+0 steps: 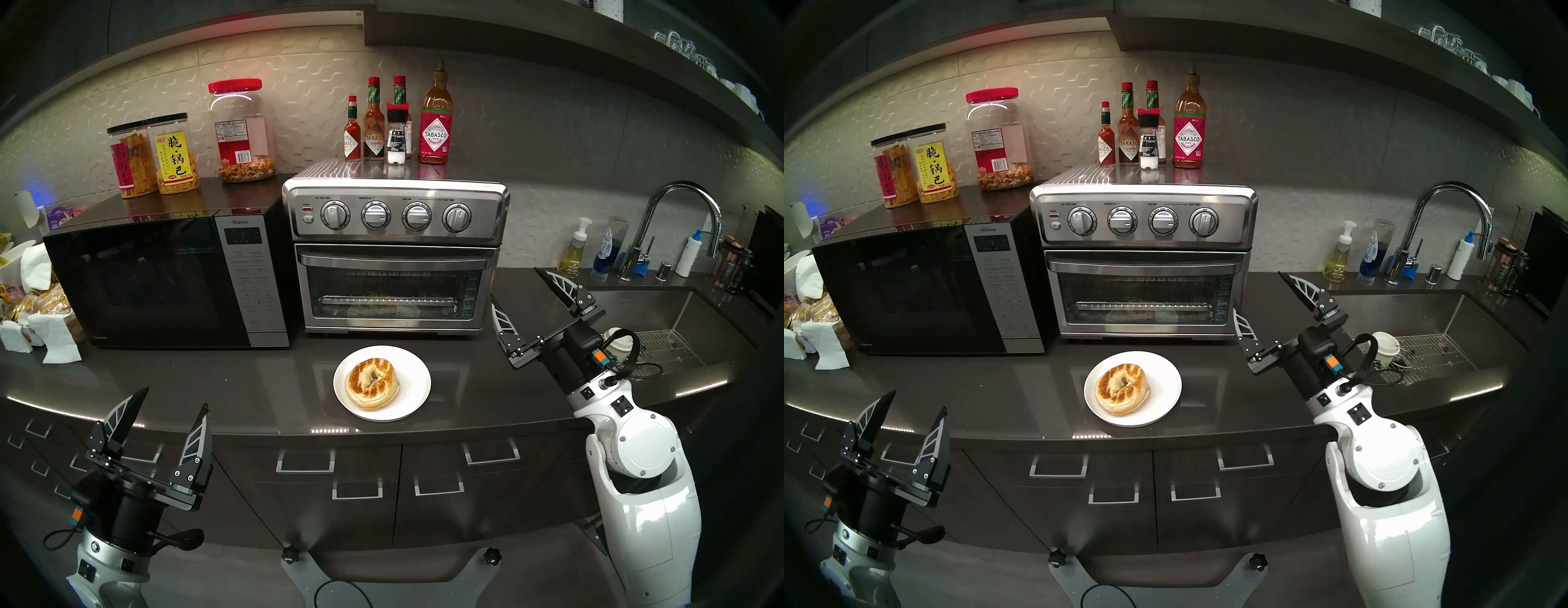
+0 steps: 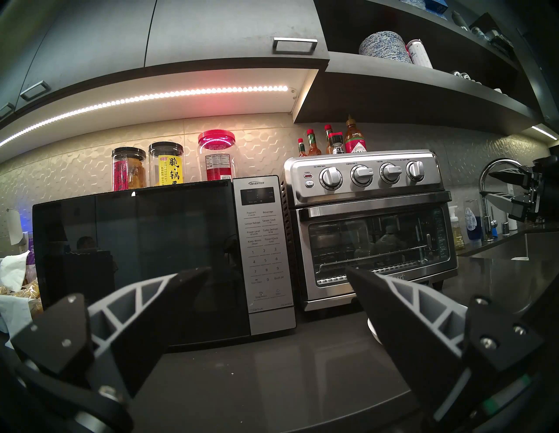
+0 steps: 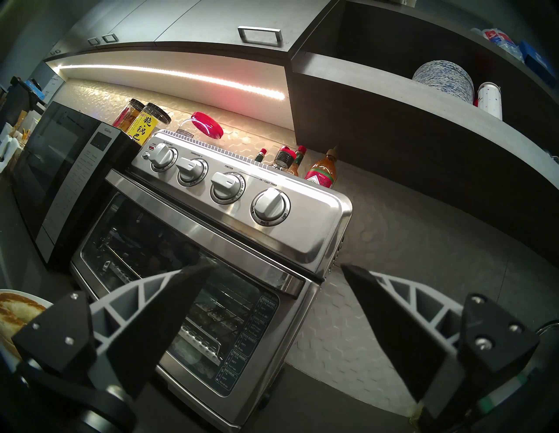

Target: Open the oven and place the bagel inside on the rack

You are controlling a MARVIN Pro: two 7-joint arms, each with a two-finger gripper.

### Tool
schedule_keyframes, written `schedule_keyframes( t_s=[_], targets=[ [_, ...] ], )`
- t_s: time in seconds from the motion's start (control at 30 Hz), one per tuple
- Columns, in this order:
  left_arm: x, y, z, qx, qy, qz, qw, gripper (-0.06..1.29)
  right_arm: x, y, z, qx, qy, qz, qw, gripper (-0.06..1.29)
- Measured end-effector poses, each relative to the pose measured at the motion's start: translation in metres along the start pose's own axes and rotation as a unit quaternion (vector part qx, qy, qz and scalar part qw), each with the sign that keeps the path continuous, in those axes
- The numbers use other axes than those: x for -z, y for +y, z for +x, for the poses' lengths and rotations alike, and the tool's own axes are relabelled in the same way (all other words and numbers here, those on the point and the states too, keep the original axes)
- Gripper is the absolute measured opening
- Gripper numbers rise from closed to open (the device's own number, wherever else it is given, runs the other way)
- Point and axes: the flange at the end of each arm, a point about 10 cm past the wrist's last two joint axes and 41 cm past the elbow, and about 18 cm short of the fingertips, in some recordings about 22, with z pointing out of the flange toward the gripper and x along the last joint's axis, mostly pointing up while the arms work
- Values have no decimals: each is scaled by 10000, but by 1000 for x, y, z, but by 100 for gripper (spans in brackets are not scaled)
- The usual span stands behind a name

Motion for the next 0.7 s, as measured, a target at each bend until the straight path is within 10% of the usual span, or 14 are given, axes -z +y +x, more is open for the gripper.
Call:
schedule_keyframes(
  t_s=[0.7],
  targets=[
    [0,0,0,0,0,0,10000,127,0,0,0,0,0,0,10000,124]
  ],
)
